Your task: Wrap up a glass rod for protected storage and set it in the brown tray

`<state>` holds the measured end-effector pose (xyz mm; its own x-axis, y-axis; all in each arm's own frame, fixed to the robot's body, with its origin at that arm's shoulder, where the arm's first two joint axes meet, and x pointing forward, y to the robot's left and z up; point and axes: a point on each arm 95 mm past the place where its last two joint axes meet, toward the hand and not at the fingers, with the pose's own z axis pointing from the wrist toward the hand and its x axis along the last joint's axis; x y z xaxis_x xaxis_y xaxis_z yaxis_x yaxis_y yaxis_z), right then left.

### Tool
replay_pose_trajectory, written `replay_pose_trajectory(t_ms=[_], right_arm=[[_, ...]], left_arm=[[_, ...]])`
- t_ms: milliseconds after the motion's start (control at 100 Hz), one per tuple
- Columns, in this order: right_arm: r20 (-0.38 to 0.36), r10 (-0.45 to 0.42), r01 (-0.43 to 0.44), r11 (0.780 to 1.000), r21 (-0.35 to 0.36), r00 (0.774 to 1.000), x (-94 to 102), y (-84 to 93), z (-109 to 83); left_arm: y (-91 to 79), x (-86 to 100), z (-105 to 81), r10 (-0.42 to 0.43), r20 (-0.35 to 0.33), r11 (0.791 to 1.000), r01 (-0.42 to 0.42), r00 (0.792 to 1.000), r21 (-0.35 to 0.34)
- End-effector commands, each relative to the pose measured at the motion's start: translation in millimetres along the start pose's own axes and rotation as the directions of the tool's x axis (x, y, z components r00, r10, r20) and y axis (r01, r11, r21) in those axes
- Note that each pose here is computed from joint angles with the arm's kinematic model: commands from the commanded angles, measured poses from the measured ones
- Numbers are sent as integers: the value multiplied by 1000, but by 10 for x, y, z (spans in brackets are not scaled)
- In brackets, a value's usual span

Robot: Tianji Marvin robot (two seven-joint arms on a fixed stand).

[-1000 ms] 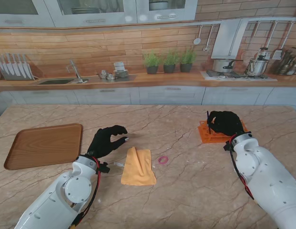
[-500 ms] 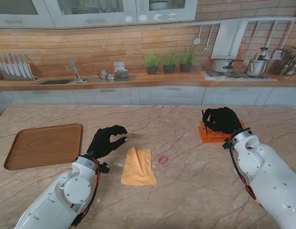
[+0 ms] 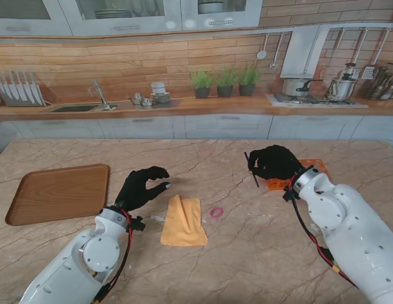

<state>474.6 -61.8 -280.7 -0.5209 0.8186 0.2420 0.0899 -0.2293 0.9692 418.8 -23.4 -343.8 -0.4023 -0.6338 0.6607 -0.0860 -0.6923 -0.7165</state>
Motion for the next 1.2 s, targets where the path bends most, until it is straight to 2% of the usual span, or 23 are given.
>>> replay_pose_trajectory(t_ms=[0,400,820,1190], right_arm=[[-20,11,-11,1000,3,1000,152,-35,77],[-57,106,-97,986,133,993,585,-260,427],[-118,144,-107,956,274,983,952,-503,731],[-173,127,-65,942,330,977,1212,-711,894]], left_arm=[[16,23,-22,-5,-6,1000,5,1000,3],[-60,-40,-40,14,-2,999,-14,1000,47],[-208,-99,-65,33,-11,989,-31,999,142],[-240,-72,-106,-12,2,987,12,1000,159]])
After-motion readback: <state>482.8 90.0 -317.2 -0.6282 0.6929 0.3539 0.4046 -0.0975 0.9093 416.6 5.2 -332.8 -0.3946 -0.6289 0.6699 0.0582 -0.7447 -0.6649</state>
